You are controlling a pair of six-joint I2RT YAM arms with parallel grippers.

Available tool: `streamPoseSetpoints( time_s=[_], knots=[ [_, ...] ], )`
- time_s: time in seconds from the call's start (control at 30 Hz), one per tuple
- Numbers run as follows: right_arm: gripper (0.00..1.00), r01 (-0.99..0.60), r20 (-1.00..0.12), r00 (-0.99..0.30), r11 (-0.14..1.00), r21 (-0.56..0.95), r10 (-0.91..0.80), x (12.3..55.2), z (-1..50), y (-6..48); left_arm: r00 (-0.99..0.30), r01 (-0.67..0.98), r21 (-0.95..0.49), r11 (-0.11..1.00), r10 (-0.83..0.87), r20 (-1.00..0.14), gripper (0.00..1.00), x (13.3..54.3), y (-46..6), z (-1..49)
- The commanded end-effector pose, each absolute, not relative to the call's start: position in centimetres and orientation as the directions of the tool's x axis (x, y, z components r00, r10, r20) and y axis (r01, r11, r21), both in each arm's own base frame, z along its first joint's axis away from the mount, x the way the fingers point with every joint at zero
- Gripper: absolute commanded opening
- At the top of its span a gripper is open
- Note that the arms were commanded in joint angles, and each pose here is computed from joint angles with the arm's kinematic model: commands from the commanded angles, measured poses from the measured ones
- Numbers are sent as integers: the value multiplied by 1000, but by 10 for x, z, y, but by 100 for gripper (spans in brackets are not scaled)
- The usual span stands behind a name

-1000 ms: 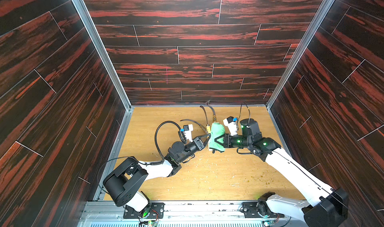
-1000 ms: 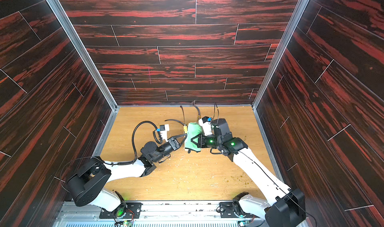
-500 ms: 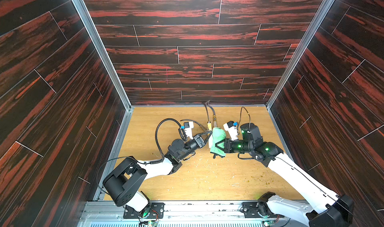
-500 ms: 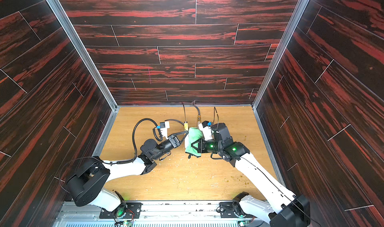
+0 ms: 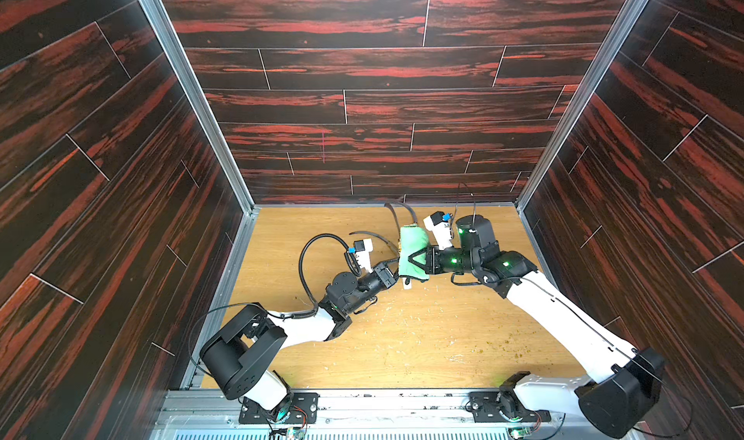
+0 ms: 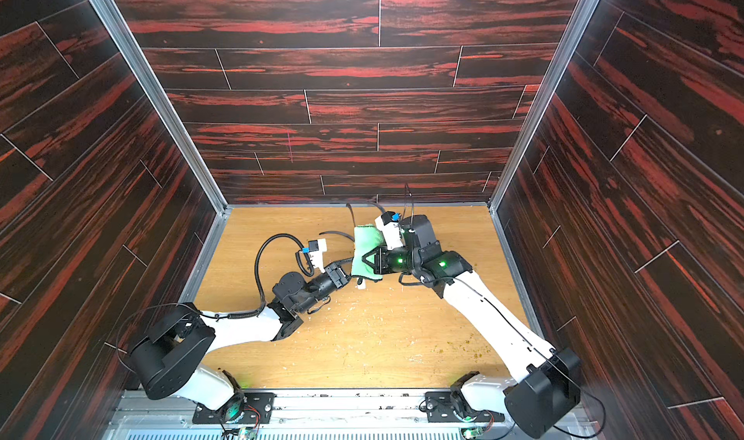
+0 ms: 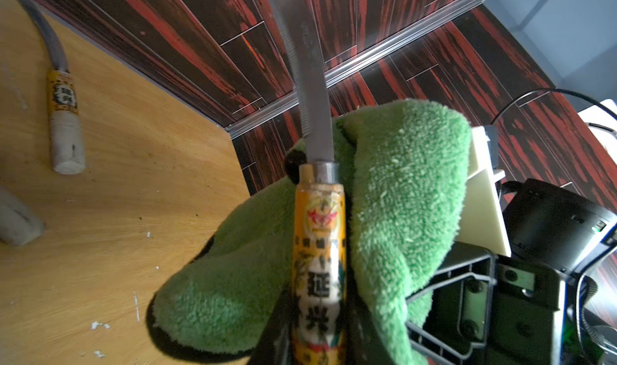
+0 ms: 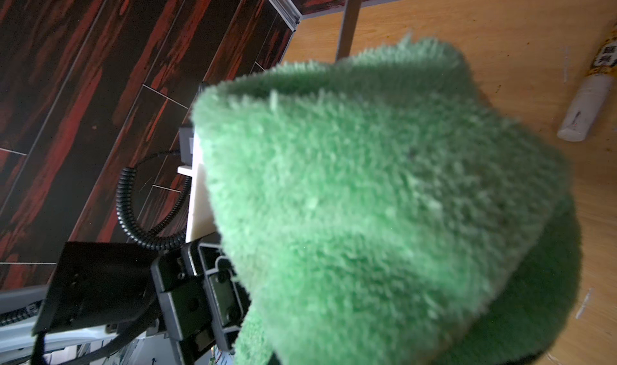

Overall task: Wipe small sickles with rags
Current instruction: Wipe the small sickle.

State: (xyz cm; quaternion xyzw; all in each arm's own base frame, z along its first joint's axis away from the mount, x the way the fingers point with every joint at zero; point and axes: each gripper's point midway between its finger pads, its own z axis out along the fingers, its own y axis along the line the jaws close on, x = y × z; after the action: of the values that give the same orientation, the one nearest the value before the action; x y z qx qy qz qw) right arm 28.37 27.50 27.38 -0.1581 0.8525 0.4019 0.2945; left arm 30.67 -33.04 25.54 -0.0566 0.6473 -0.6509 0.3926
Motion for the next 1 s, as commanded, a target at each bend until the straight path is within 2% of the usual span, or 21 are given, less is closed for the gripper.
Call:
streamPoseSetpoints(
  time_s=[0.0, 0.2, 0.47, 0.7, 0.97],
  knots=[
    [0, -537, -593, -802, 528, 658, -77, 265, 265, 291, -672, 537, -843, 35, -586, -453, 0, 291, -337, 294],
    [0, -514, -539, -837, 469, 718, -91, 241, 252, 295, -655, 551, -835, -5, -623, -428, 0, 301, -338, 304],
    [0, -447, -457, -882, 498, 743, -111, 212, 220, 285, -628, 577, -816, 23, -627, -461, 0, 313, -334, 321],
    [0, -376, -379, -916, 609, 698, -131, 195, 184, 260, -617, 559, -812, 170, -569, -543, 0, 317, -325, 306],
    [0, -355, -406, -905, 756, 550, -130, 203, 184, 229, -642, 462, -781, 419, -450, -621, 0, 307, -304, 256]
  ],
)
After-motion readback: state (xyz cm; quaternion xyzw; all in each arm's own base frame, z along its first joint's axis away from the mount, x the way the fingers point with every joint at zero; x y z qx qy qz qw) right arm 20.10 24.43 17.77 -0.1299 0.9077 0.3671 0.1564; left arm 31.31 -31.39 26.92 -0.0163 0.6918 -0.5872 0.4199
